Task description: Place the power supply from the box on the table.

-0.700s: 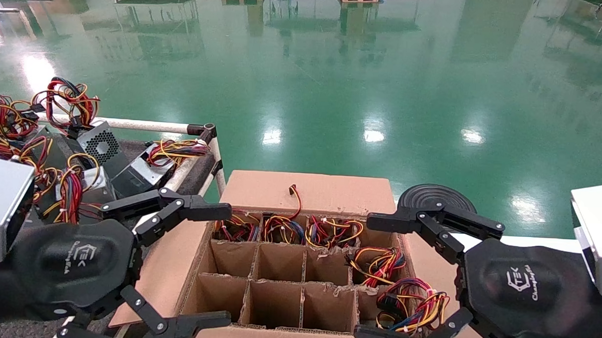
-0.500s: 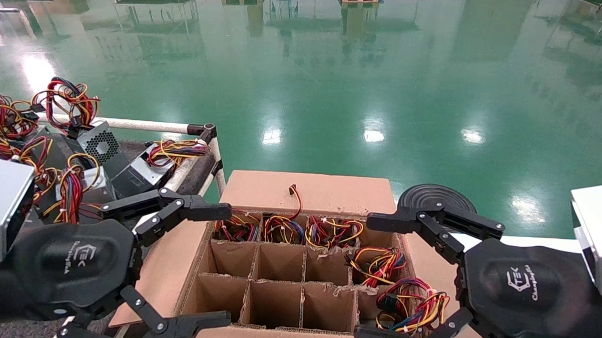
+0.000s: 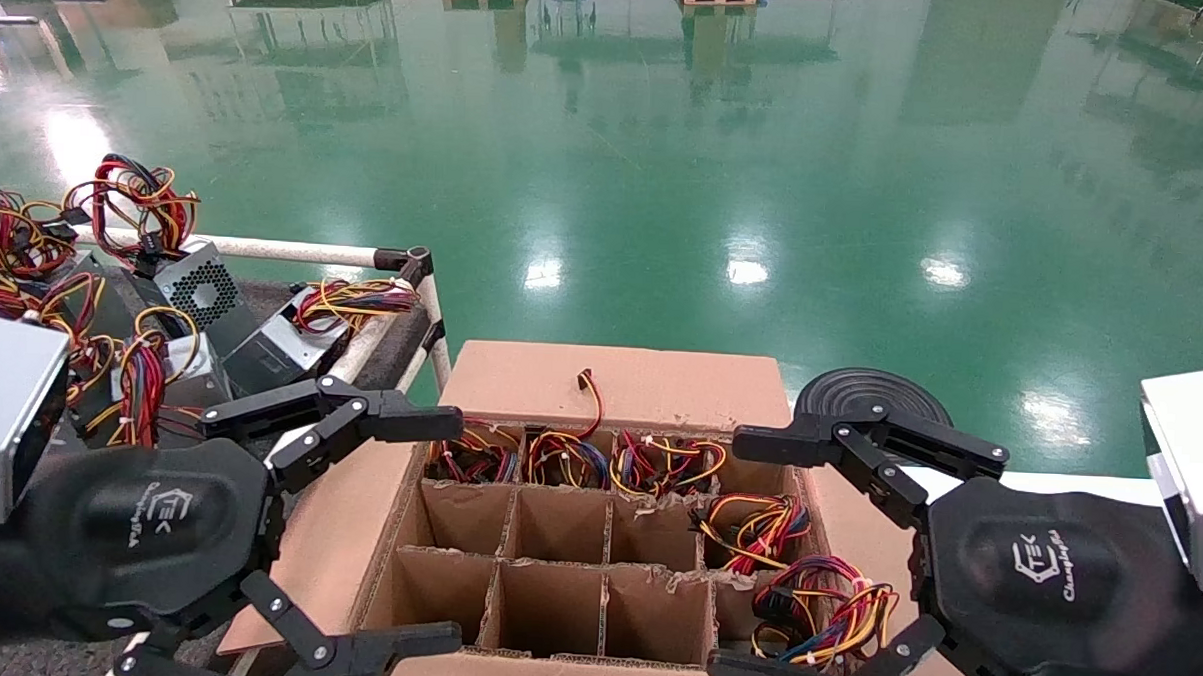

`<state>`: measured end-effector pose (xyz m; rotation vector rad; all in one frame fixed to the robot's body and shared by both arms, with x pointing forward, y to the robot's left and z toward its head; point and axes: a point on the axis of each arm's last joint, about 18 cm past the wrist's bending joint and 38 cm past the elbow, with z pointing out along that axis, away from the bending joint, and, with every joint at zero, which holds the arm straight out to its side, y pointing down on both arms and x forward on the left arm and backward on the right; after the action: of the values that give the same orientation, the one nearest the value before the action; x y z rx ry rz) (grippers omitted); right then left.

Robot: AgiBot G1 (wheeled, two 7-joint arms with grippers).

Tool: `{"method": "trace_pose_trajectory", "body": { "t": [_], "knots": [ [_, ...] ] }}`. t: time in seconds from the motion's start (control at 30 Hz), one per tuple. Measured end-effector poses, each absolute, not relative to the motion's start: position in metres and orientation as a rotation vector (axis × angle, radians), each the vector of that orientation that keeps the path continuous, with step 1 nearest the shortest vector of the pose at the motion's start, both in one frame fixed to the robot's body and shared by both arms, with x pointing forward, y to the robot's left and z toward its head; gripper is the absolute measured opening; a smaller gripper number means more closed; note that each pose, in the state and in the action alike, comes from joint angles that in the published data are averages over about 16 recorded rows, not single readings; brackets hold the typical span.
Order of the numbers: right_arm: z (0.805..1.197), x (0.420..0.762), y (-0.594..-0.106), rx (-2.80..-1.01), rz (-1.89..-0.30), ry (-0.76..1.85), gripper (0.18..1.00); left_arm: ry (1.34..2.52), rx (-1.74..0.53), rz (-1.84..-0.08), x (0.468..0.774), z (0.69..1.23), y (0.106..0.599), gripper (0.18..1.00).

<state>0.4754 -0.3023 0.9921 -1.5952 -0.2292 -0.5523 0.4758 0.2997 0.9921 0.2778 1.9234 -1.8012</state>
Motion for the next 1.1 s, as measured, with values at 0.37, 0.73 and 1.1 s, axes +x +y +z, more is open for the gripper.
{"method": "trace_pose_trajectory", "body": {
  "t": [0.37,0.73,1.1],
  "knots": [
    [0.992,0.475,-0.302,-1.595,-0.552,-0.229,0.998,1.924,0.277,-1.801,0.476,0.992,0.3,1.0],
    [0.992,0.475,-0.302,-1.595,-0.552,-0.229,0.934,1.932,0.258,-1.778,0.482,0.987,0.299,0.999],
    [0.992,0.475,-0.302,-1.595,-0.552,-0.229,0.77,1.946,0.224,-1.72,0.508,0.971,0.284,0.999]
  ]
}}
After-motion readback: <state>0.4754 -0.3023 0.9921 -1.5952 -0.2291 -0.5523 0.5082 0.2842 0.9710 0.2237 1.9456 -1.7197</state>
